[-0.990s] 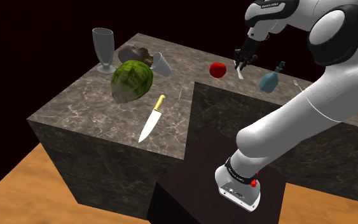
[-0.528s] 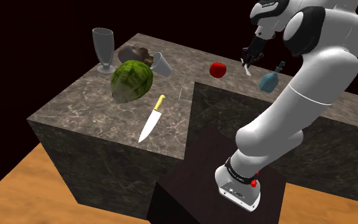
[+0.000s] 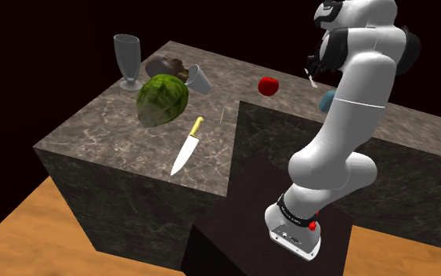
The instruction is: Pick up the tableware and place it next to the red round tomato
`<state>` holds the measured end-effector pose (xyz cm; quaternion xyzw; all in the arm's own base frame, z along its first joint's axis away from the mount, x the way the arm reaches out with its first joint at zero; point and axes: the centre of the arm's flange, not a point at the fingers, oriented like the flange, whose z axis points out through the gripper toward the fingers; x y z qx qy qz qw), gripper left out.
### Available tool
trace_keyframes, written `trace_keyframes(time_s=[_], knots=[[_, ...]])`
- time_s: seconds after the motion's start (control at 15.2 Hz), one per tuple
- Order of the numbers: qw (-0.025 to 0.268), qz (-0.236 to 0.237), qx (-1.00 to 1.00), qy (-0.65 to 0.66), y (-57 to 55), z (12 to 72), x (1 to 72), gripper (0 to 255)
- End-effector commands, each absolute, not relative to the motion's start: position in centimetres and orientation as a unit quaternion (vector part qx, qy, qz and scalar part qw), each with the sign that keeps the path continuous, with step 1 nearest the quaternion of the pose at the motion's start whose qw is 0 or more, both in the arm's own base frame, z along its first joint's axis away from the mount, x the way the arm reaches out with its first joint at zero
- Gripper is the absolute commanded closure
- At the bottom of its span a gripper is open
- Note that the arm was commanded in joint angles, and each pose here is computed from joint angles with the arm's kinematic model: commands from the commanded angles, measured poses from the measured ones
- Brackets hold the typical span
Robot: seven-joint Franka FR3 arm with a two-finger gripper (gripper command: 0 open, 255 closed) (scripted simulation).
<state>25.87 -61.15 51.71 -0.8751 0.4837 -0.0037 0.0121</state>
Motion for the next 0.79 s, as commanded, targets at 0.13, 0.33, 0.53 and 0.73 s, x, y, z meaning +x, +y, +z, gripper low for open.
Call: trace_keyframes(time_s=[0.13, 0.33, 0.53, 0.73], knots=[[0.013, -0.003, -0.876, 0.482, -63.5, 50.4, 25.5, 255], [0.013, -0.003, -0.876, 0.482, -63.5, 48.8, 25.5, 255], [0.013, -0.003, -0.876, 0.482, -63.5, 47.2, 25.5, 255], [0.013, -0.003, -0.876, 0.482, -63.5, 45.6, 25.5, 255]])
